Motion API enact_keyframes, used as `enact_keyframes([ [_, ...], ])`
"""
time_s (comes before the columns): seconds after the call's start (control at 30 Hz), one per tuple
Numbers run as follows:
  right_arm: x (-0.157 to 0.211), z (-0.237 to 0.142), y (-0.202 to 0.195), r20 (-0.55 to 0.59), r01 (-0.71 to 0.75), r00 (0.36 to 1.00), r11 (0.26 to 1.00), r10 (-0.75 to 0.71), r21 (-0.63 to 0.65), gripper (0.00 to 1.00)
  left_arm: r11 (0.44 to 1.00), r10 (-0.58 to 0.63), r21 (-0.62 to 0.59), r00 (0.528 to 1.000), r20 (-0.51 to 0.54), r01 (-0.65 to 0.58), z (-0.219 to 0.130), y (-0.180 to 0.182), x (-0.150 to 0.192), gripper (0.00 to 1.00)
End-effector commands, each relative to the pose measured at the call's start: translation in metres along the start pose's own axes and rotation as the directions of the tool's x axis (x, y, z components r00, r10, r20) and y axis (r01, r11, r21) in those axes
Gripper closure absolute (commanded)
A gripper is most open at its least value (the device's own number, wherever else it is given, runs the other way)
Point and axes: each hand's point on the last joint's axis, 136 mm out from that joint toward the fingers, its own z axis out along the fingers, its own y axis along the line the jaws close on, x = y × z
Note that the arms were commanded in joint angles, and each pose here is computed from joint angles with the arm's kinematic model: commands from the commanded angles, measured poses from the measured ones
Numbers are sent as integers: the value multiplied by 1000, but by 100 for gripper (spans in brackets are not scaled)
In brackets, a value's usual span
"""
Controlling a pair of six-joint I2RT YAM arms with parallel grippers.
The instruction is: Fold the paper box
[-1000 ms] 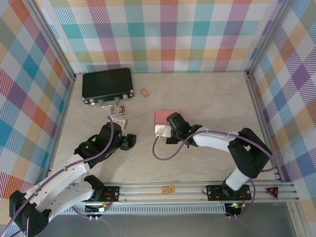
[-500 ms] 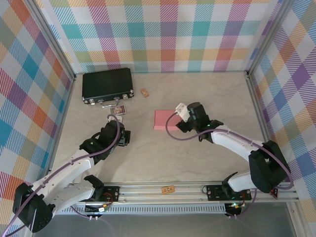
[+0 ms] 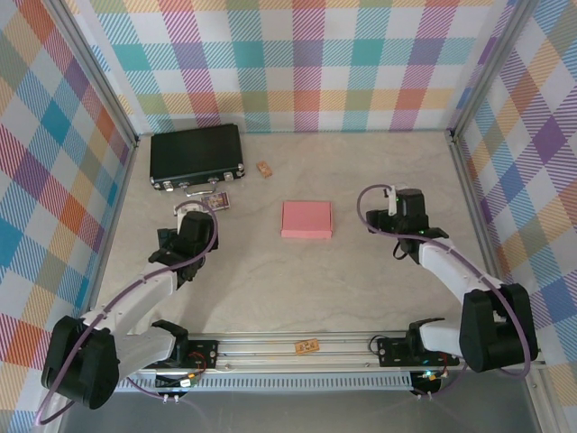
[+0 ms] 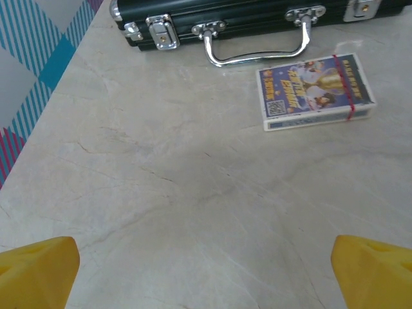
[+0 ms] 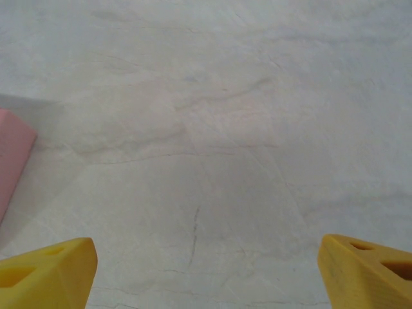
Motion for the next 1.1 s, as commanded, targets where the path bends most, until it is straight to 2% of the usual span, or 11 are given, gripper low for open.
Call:
enact_keyframes([
  [0.0,-7,-5,-3,60,-131,989,990,134,-53,9,996,-23,87,999,44,19,12,-11,-10,0],
  [0.1,-8,-8,-12,109,-194,973,978,203,-82,7,988,-47,149,998,51,39,22,-17,-9,0],
  [0.23,-11,-11,-22,188,-188,962,980,198,-67,2,978,-90,199,991,95,70,35,-19,-11,0],
  [0.37,-15,-13,-30,259,-177,948,983,186,-57,1,971,-74,235,985,156,36,43,-22,-14,0],
  [0.6,-19,-7,-34,320,-198,920,973,227,-120,1,947,-139,314,967,213,67,47,-23,-20,0],
  [0.97,-29,8,-33,381,-103,914,987,143,-123,1,906,-238,403,943,234,129,60,-22,-34,0],
  [1.07,-28,14,-34,384,-101,913,987,141,-123,1,903,-221,417,946,239,106,65,-27,-36,0],
])
